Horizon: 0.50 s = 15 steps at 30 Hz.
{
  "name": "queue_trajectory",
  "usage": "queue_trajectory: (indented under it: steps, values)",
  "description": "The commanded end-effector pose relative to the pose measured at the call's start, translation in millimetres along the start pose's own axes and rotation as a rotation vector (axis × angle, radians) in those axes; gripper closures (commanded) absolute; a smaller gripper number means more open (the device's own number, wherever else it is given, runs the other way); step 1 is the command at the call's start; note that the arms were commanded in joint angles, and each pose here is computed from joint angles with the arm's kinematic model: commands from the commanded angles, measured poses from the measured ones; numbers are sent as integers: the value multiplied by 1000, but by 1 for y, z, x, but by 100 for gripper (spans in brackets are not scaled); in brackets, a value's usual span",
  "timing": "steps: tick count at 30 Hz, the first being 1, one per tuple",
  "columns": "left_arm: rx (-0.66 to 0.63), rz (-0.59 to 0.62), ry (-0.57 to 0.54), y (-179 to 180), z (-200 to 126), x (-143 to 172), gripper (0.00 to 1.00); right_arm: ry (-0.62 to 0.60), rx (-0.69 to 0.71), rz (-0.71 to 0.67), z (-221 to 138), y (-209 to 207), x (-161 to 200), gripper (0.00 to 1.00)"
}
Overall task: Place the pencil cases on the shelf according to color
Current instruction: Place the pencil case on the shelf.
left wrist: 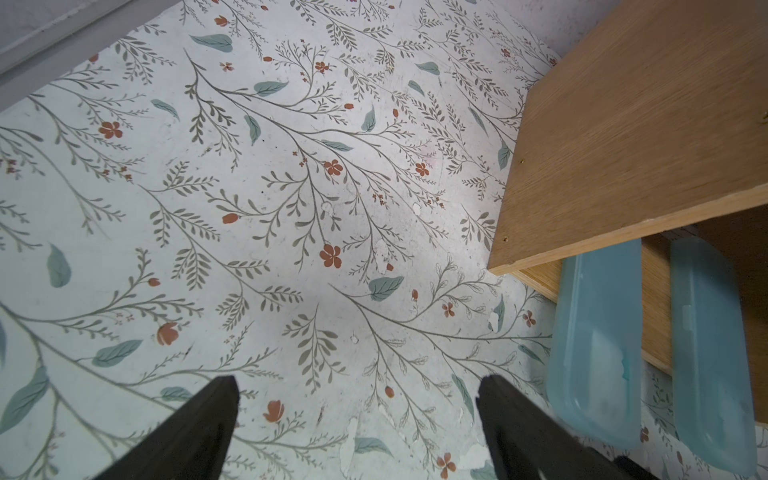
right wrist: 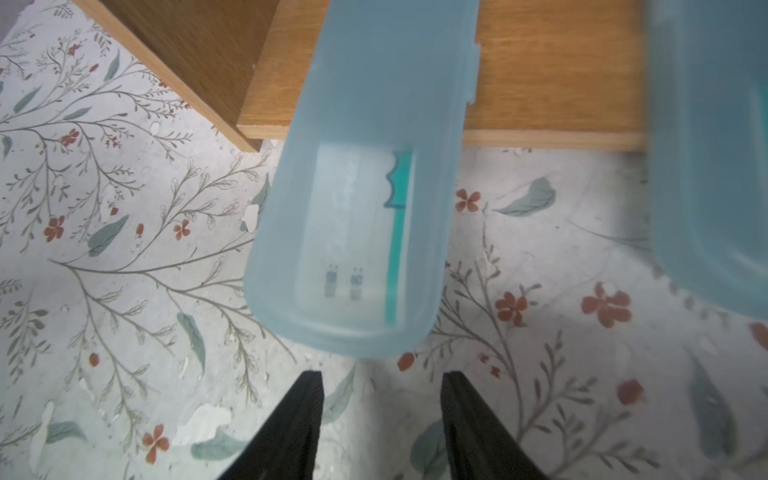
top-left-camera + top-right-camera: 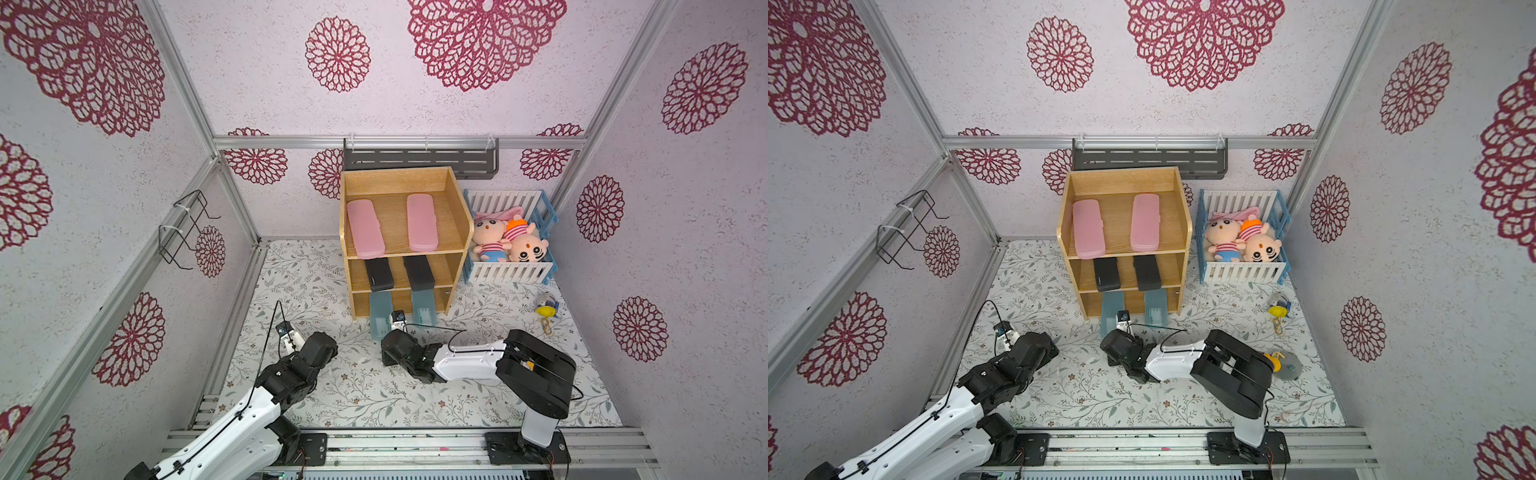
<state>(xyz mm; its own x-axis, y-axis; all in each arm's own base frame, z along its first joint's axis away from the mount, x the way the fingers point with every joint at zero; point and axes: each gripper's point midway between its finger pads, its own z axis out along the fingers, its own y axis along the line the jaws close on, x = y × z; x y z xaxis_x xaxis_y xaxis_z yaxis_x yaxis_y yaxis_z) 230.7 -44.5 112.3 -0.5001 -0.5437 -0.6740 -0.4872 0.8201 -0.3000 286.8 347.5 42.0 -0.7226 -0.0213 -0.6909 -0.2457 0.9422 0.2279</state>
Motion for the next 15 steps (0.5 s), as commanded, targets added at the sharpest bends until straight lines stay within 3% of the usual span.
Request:
queue_trajectory:
  steps: [1, 9, 13, 15]
  values:
    - [-21, 10, -15, 3, 1, -4, 3, -59, -19, 24, 7, 7, -29, 48]
    - [-38, 22, -38, 4, 1, -8, 3, -77, -11, 0, 9, 9, -43, 44]
    - [-51, 32, -68, 4, -1, -17, 3, -58, -4, -5, 0, 2, -37, 34]
    - [-57, 32, -98, 3, -5, -25, 3, -59, 1, -2, -12, -6, -32, 23]
